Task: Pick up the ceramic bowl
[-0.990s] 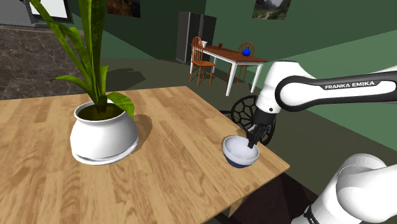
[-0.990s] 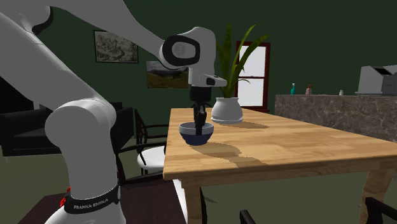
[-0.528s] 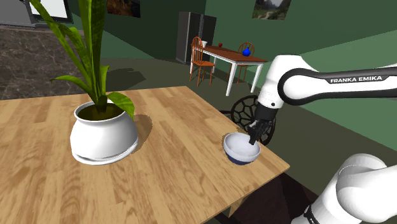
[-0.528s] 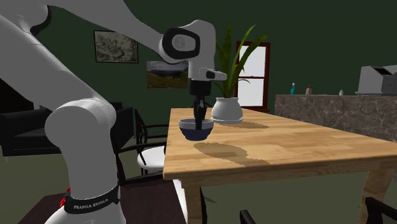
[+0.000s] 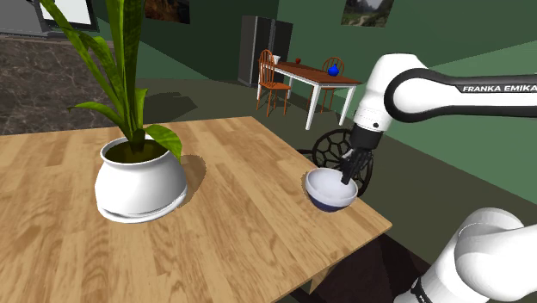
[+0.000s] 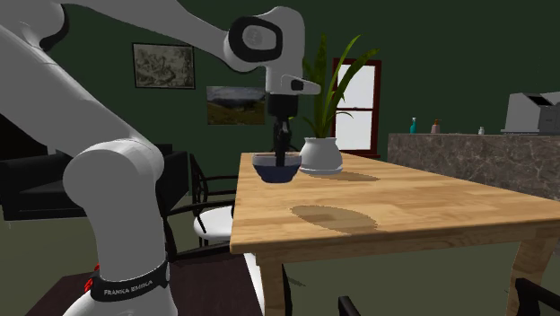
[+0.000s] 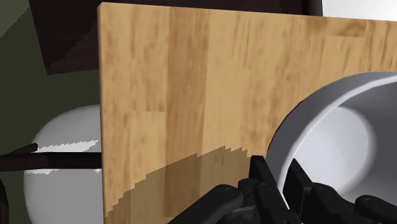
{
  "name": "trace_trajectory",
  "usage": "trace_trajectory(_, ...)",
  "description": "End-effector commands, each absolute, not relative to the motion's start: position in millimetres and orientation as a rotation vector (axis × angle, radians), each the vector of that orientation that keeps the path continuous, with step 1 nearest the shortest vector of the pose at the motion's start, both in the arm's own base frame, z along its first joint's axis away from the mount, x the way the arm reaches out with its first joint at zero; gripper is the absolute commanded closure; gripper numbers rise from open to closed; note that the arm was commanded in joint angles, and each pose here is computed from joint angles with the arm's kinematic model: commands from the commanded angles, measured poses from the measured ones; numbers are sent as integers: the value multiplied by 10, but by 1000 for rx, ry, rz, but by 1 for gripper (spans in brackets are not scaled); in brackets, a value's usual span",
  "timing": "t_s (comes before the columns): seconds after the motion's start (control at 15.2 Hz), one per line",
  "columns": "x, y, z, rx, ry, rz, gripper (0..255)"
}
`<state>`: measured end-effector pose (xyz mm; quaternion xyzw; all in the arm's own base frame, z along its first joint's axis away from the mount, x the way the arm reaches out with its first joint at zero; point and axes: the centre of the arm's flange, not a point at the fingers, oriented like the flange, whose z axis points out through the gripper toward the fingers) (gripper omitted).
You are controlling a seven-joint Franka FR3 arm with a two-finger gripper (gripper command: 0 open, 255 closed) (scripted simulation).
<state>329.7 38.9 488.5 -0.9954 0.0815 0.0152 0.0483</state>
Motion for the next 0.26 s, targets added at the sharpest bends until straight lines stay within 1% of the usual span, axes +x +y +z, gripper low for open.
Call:
trace_trajectory(0.0,3294,382,4980,-3034,249,47,255)
trace_trajectory(0.2,3294,382,5041,-3034,249,47,255)
